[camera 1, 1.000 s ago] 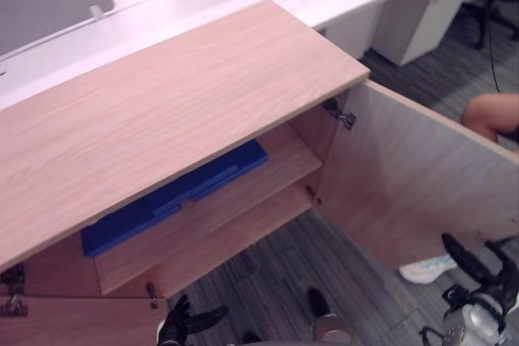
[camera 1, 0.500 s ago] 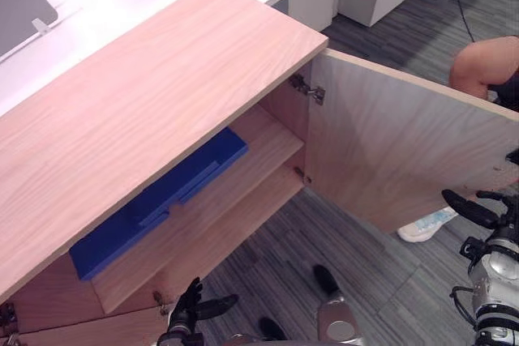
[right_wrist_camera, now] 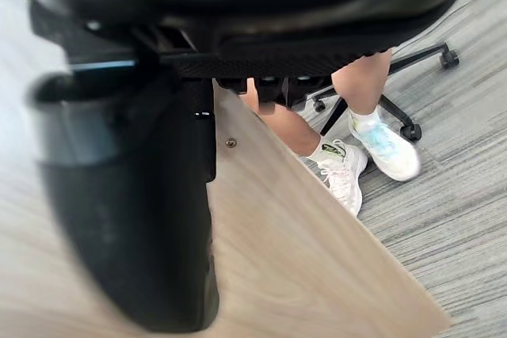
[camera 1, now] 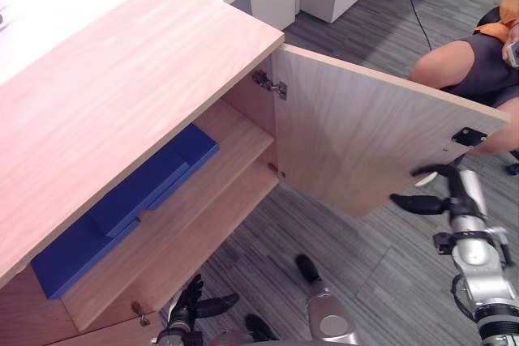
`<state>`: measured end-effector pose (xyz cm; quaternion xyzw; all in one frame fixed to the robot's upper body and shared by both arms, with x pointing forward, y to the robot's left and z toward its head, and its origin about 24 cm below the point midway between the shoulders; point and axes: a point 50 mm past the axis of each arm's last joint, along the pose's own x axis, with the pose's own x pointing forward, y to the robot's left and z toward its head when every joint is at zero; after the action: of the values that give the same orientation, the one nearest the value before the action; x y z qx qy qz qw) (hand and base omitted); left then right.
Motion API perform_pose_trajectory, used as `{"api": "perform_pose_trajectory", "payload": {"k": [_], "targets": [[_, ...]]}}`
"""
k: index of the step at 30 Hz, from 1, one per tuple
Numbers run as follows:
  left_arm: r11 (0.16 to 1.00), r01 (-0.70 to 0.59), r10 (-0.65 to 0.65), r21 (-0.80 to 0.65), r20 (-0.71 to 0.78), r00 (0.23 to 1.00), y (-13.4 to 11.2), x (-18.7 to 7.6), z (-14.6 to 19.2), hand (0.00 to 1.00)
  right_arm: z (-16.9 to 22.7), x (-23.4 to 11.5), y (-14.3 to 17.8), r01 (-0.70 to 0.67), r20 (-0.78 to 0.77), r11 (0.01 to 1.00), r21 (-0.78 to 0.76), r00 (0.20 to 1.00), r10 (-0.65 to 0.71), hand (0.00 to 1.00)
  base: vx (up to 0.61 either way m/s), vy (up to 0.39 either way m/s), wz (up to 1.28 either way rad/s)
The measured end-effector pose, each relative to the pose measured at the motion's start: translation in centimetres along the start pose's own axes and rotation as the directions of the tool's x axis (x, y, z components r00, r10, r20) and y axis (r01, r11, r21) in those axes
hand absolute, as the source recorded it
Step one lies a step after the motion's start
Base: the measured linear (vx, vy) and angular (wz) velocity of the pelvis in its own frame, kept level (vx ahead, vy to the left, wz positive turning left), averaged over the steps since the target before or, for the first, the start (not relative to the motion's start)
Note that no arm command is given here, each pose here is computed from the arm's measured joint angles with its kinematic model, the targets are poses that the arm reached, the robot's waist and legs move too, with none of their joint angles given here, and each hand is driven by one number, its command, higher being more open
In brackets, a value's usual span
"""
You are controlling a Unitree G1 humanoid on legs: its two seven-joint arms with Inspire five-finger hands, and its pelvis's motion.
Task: Walk over to the cabinet, pick up the folder, carry it to the office cabinet, place the folder inside the office cabinet, then close the office cabinet door
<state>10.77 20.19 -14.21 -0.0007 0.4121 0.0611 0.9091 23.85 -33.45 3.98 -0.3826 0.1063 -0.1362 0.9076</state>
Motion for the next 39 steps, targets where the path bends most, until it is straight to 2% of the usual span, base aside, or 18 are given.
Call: {"api": "perform_pose_trajectory", "payload": {"k": [8, 12, 17, 21, 24, 26, 29, 31, 33, 36, 38, 39], "targets": [[0.999, -0.012, 0.012, 0.040, -0.007, 1.000, 1.1, -0.1, 0.0, 1.00, -1.2, -2.0, 1.2, -0.136, -0.007, 0.966, -0.220, 0.990, 0.137, 1.00, -0.02, -0.070, -0.02], [0.997, -0.017, 0.019, 0.075, -0.016, 1.000, 1.7, -0.1, -0.1, 1.00, -2.1, -3.7, 2.9, -0.245, -0.031, 0.919, -0.308, 0.968, 0.248, 1.00, -0.05, -0.064, 0.00], [0.995, -0.014, 0.018, 0.097, -0.043, 0.999, 1.8, -0.2, -0.6, 1.00, -3.3, -5.6, 5.0, -0.366, -0.080, 0.839, -0.401, 0.927, 0.367, 1.00, -0.03, -0.051, 0.05], [0.992, -0.003, 0.012, 0.127, -0.069, 0.998, 1.9, -0.3, -1.1, 1.00, -3.8, -6.9, 6.7, -0.467, -0.111, 0.735, -0.492, 0.871, 0.479, 1.00, -0.02, -0.042, 0.01], [0.990, 0.001, 0.010, 0.138, -0.079, 0.997, 1.8, -0.3, -1.2, 1.00, -3.8, -8.3, 8.3, -0.549, -0.126, 0.628, -0.552, 0.799, 0.588, 1.00, -0.03, -0.049, 0.02], [0.990, -0.001, 0.012, 0.142, -0.083, 0.996, 1.9, -0.2, -1.2, 1.00, -3.1, -9.8, 10.0, -0.604, -0.111, 0.524, -0.600, 0.712, 0.693, 1.00, -0.04, -0.058, 0.02], [0.986, 0.008, 0.007, 0.165, -0.091, 0.996, 1.8, 0.1, -0.9, 1.00, -1.9, -11.7, 12.0, -0.640, -0.060, 0.434, -0.635, 0.601, 0.797, 1.00, -0.04, -0.066, 0.04], [0.983, 0.021, -0.007, 0.180, -0.073, 0.997, 1.4, 0.5, -0.2, 1.00, 0.9, -12.8, 14.0, -0.608, 0.036, 0.375, -0.700, 0.495, 0.868, 1.00, -0.06, -0.072, 0.09], [0.978, 0.043, -0.032, 0.205, -0.056, 0.998, 0.8, 0.9, 0.5, 1.00, 1.8, -12.5, 14.4, -0.550, 0.032, 0.283, -0.786, 0.420, 0.907, 1.00, -0.05, -0.032, 0.24], [0.975, 0.050, -0.040, 0.218, -0.050, 0.998, 0.6, 1.0, 0.8, 1.00, 3.5, -11.8, 15.3, -0.498, 0.020, 0.196, -0.845, 0.336, 0.942, 1.00, -0.04, -0.012, 0.25], [0.975, 0.045, -0.035, 0.217, -0.050, 0.998, 0.6, 1.1, 0.8, 1.00, 5.1, -10.7, 15.3, -0.455, 0.064, 0.220, -0.863, 0.332, 0.941, 1.00, -0.05, -0.011, 0.31], [0.975, 0.039, -0.029, 0.218, -0.050, 0.998, 0.7, 1.1, 0.8, 1.00, 8.2, -9.9, 15.7, -0.437, 0.185, 0.323, -0.840, 0.329, 0.926, 1.00, -0.06, -0.019, 0.41]]}}
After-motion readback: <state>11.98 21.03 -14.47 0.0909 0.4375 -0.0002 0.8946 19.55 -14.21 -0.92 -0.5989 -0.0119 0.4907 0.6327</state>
